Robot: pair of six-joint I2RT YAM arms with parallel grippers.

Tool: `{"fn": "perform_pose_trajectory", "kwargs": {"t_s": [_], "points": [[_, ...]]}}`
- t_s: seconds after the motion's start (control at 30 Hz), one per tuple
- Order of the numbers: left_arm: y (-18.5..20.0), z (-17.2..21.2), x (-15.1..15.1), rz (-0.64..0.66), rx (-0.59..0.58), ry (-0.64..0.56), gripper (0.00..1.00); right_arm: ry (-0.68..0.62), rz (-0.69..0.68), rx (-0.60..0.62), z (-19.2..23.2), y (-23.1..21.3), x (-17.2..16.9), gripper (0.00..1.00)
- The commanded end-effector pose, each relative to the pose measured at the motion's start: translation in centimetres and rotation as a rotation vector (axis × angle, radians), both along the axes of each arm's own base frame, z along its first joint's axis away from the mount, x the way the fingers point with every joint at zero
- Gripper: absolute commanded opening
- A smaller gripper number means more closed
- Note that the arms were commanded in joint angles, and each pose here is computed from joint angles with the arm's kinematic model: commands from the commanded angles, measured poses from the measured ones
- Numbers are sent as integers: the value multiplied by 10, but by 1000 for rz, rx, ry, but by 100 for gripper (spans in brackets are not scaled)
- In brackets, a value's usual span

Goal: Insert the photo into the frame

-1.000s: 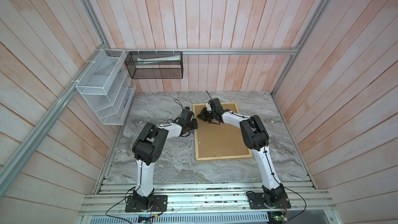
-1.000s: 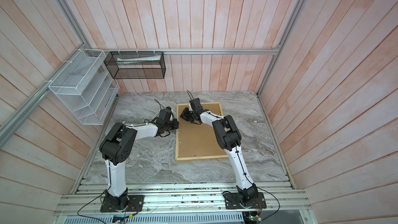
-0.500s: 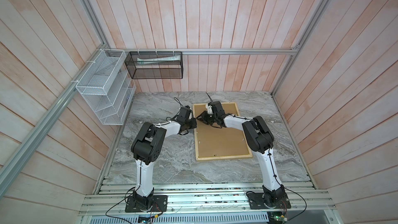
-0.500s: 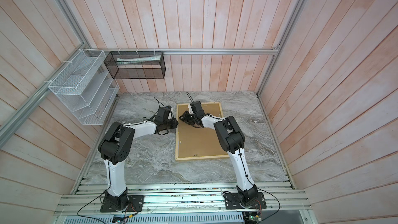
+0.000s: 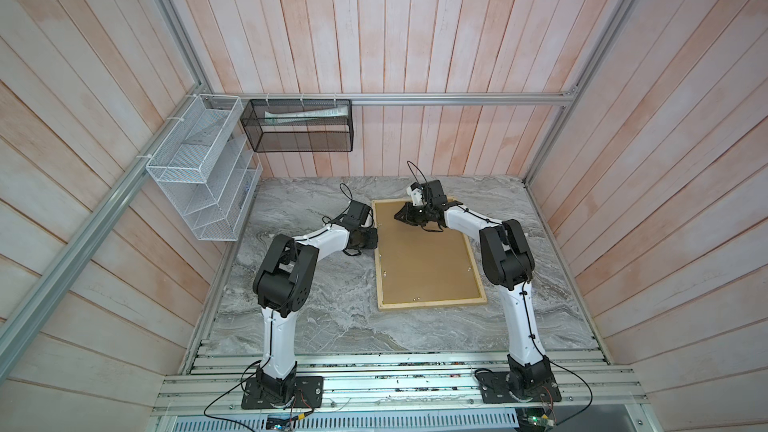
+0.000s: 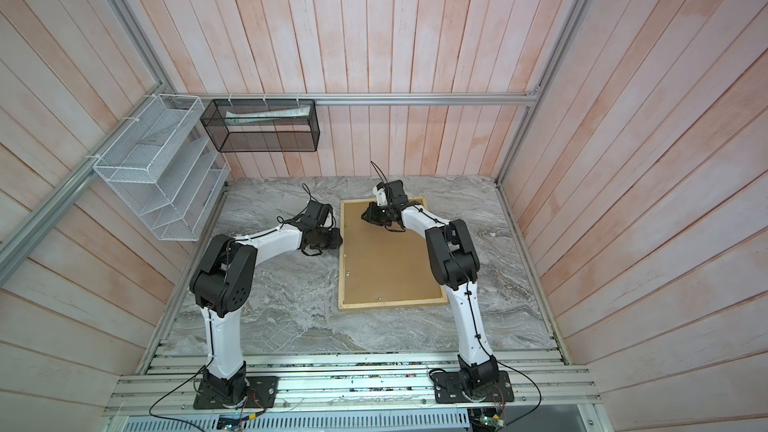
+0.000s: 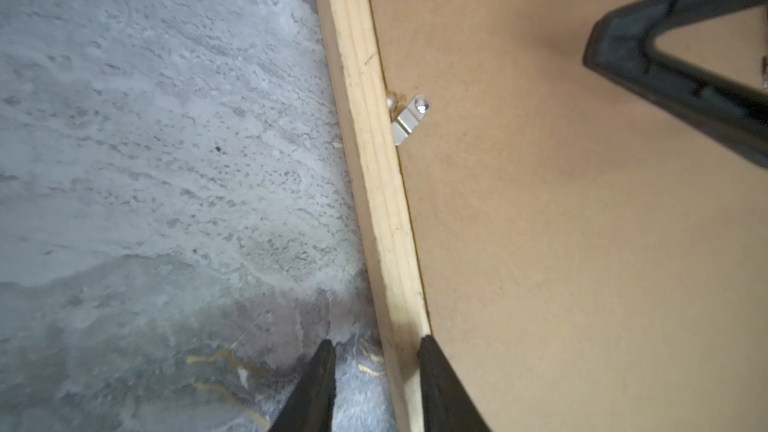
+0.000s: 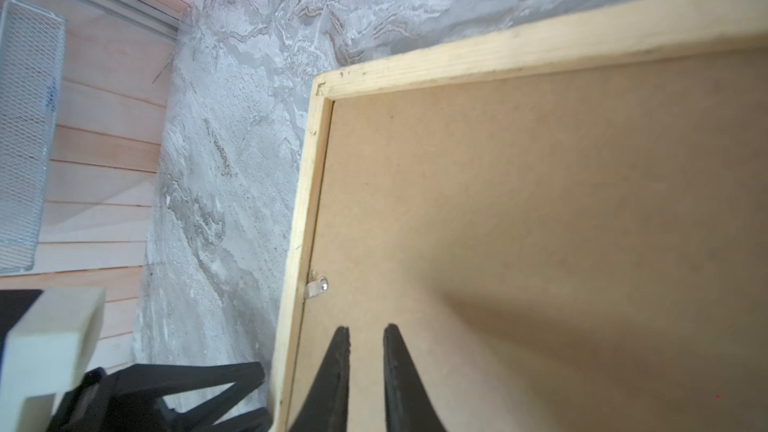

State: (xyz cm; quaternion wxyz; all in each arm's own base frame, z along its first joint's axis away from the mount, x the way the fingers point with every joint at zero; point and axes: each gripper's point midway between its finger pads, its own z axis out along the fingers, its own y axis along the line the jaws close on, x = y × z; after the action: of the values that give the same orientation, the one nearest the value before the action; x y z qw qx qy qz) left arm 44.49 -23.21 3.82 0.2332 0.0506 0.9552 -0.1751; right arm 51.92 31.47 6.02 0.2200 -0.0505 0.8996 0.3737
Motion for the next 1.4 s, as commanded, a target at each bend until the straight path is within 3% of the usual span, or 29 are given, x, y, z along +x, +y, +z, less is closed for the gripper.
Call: {"fn": "perform_pose_trajectory", "kwargs": {"t_s": [0.0,0.17,0.47,0.73,1.07,1.37], "points": [[-4,-11,-18,4,33,69,37,65,90,-39,-28,1,-19,18],[-15,-10,-21,10,66,64,38,63,136,-14,-29,5,-22,18],[8,-14,-17,93,307,45,29,50,222,50,-25,13,-37,18],[11,-30,-7,-12,410,29,19,38,298,147,-16,29,-43,18],[-14,-40,-21,-205,307,30,15,38,199,172,-21,43,-17,19],[-8,-48,-44,-167,277,86,16,43,167,139,-26,40,-13,19]]}}
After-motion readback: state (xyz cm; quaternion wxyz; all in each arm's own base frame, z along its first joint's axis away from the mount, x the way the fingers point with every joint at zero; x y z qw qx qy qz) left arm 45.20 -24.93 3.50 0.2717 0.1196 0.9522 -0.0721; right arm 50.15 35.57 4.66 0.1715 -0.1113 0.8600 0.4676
